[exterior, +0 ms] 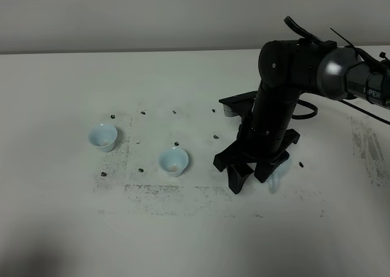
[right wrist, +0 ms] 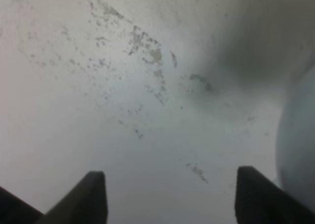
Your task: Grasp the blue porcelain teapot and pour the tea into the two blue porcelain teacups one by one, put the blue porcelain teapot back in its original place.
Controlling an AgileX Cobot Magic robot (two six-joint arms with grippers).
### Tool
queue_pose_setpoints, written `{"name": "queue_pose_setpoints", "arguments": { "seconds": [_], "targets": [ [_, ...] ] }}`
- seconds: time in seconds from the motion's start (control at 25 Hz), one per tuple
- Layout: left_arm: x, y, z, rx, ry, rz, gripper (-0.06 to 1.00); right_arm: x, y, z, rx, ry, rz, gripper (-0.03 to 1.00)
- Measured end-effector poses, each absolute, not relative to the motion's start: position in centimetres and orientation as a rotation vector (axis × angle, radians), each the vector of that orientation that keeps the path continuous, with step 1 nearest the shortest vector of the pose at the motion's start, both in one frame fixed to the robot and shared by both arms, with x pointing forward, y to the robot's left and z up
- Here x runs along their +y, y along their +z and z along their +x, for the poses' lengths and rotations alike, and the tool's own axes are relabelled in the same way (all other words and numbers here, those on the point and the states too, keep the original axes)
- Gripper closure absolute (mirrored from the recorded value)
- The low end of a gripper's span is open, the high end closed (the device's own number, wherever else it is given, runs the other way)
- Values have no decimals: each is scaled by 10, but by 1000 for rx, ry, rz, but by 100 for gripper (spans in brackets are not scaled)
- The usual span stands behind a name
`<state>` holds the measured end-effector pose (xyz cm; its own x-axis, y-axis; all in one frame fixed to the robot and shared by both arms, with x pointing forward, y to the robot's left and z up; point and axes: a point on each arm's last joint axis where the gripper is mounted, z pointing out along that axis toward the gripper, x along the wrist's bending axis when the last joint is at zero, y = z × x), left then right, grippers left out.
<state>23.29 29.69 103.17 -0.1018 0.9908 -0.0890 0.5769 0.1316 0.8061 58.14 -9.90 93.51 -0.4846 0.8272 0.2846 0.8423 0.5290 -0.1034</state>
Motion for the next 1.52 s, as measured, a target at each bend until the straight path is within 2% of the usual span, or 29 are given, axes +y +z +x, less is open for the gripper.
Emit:
{"name": "queue_pose_setpoints", "arguments": {
  "seconds": [0.44, 0.88, 1.28, 1.4, 1.52],
  "targets": [
    [297, 1032, 233, 1760, 810, 1518, 22, -97, 942, 580, -2458, -112, -1397, 43],
    [297, 1032, 233, 1760, 810, 1518, 22, -95, 1034, 576, -2538, -473, -1407, 43],
    [297, 1032, 233, 1760, 810, 1518, 22, -158, 1110, 543, -2619, -537, -1842, 43],
    [297, 1032, 233, 1760, 810, 1518, 22, -181, 1112, 517, -2560, -477, -2026, 43],
    [297, 1032, 233, 1760, 810, 1518, 22, -189, 1099, 503, -2457, -475, -2155, 43]
  ]
}}
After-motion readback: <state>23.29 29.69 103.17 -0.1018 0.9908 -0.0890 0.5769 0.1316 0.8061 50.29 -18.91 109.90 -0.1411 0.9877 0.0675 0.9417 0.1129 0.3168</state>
